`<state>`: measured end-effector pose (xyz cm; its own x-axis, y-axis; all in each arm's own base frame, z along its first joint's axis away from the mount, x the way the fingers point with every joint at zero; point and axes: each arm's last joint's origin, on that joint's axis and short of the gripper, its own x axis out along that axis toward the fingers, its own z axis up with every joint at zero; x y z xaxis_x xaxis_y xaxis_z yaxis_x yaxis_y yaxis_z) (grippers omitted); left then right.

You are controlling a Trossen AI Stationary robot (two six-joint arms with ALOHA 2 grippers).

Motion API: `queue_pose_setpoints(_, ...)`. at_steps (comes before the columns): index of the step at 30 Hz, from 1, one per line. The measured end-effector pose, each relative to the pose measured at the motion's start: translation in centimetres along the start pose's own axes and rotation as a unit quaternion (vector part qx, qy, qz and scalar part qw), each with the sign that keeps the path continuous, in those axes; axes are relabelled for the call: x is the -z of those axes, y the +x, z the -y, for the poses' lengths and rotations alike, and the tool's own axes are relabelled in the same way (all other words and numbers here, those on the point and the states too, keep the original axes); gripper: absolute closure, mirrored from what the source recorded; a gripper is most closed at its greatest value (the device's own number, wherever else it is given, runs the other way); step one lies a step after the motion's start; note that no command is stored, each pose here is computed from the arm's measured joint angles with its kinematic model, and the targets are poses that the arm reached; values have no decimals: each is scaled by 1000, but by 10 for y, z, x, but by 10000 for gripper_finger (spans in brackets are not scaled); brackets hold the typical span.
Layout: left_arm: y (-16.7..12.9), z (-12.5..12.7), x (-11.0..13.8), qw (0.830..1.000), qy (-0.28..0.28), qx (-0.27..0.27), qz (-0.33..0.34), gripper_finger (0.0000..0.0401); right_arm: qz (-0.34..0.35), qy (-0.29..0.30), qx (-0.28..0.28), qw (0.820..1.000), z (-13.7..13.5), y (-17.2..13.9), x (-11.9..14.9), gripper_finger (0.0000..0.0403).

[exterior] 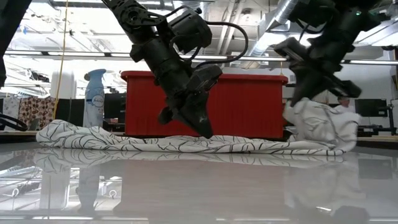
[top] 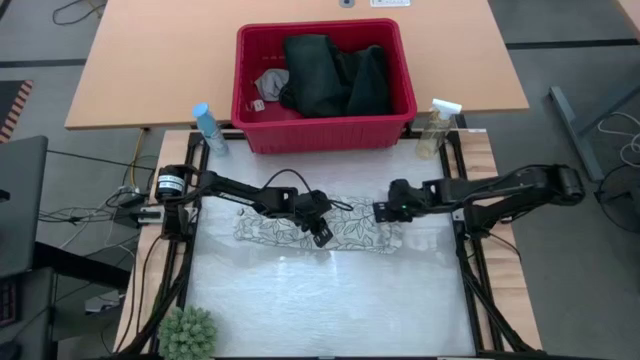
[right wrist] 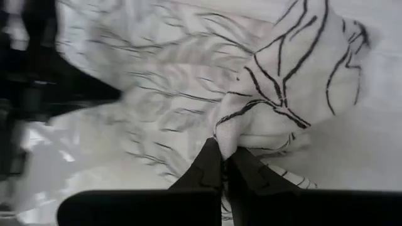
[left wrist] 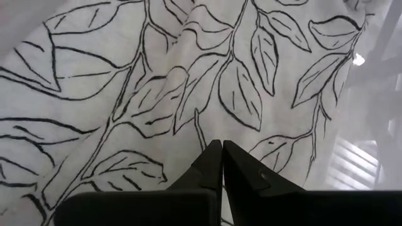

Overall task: Fold laundry
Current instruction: Fold the white-patterned shirt

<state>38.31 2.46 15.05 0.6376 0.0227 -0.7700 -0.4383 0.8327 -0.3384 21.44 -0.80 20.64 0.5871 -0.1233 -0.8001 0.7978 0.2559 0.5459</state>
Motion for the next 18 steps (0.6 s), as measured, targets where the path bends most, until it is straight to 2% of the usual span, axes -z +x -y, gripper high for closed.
queue_pose_setpoints(5, 0, -1, 0, 999, -9, 27, -16, 401, -1, -8, -37, 999, -13, 19, -1, 374)
queue_pose_setpoints(13, -1, 1, 2, 996, -26, 65, -52, 401, 2, -73, -49, 996, -62, 36, -15, 374)
queue_pose_setpoints(18, -15, 2, 4, 994, -32, 70, -83, 401, -9, -105, -31, 994, -84, 53, -28, 374)
